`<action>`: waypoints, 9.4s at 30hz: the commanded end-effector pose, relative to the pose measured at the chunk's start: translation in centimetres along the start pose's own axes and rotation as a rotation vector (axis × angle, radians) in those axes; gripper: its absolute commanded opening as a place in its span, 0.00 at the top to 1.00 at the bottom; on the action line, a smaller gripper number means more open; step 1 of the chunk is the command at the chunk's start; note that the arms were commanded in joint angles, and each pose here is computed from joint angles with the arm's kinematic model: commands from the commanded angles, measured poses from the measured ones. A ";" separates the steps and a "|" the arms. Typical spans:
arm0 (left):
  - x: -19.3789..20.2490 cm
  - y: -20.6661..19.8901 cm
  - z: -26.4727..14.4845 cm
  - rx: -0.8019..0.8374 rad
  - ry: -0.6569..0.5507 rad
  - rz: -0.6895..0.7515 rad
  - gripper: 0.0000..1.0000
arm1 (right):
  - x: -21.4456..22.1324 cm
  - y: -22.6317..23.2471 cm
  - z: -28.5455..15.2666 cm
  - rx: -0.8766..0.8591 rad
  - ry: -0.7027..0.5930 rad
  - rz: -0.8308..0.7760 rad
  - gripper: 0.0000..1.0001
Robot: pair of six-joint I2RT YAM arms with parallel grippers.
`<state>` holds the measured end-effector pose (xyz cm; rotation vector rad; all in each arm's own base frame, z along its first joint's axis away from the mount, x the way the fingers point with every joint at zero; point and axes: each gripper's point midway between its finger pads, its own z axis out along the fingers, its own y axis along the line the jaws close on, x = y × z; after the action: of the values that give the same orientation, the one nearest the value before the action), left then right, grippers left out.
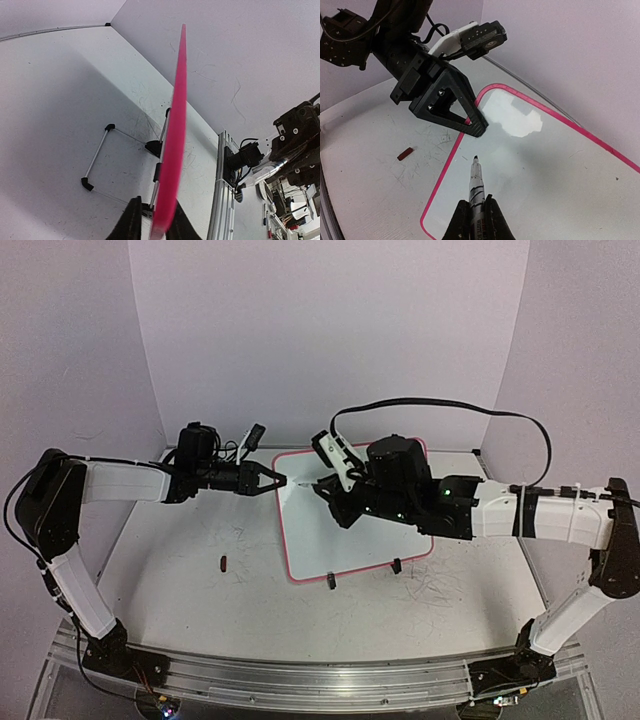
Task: Write a sentence on the whiteboard
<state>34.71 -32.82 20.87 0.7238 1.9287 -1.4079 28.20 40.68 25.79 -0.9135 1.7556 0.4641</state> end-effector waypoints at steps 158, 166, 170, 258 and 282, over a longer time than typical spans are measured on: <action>-3.3 -2.2 -1.4 -0.009 -0.079 0.083 1.00 | -0.5 -1.8 4.6 0.164 -0.056 0.073 1.00; -3.3 -2.3 -1.3 -0.007 -0.078 0.084 1.00 | 0.1 -1.2 4.9 0.133 -0.041 0.085 1.00; -3.3 -2.3 -1.4 -0.008 -0.079 0.085 1.00 | 0.4 -0.8 5.1 0.117 -0.034 0.090 1.00; -2.8 -1.8 -1.5 -0.057 -0.090 0.081 1.00 | -1.6 -2.2 4.0 0.118 -0.095 0.105 1.00; -3.1 -2.1 -1.6 -0.054 -0.095 0.097 1.00 | -0.4 -2.0 2.0 0.091 -0.082 0.112 1.00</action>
<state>35.05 -32.22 22.83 0.6839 1.8958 -1.3403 31.51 41.17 23.86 -0.7438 1.7812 0.4431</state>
